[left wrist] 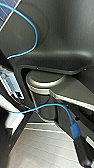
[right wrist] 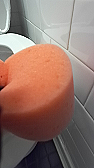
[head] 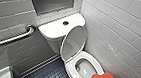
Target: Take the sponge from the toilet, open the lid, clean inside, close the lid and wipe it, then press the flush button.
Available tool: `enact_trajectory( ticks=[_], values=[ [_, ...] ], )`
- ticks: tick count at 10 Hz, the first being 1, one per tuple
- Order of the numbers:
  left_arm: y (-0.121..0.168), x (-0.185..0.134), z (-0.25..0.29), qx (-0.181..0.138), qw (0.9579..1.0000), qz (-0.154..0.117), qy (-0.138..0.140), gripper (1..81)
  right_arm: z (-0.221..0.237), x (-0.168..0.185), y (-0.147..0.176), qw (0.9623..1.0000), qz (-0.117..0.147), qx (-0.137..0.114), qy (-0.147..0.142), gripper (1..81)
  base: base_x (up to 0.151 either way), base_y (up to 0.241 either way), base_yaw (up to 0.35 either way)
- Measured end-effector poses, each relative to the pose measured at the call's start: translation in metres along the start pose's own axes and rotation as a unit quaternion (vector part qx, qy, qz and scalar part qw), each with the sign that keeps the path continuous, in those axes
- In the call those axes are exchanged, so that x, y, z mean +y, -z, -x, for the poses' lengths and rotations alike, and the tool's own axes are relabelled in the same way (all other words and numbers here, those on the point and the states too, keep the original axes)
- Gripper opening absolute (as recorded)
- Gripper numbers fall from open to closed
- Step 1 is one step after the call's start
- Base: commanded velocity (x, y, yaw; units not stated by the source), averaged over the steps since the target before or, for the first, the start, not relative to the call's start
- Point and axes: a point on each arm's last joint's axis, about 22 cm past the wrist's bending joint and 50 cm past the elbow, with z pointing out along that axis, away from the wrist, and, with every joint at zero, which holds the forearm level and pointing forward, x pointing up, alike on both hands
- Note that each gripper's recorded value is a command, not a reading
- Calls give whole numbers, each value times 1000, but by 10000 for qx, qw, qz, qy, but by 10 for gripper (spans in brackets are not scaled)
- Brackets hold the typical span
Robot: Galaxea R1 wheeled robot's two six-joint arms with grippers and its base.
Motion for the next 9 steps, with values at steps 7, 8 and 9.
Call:
enact_trajectory(
  ticks=[7, 8, 9],
  values=[
    [-6, 8, -1, 19, 9999, 71, -98, 811, 95, 112, 111, 9845, 965, -1442, 242, 10, 0, 0, 0],
    [-6, 8, -2, 20, 9999, 69, -107, 811, 115, 108, 116, 9754, 917, -1928, 555, 10, 0, 0, 0],
    [-6, 9, -2, 20, 9999, 73, -122, 811, 124, 96, 112, 9681, 783, -2223, 855, 10, 0, 0, 0]
  ],
)
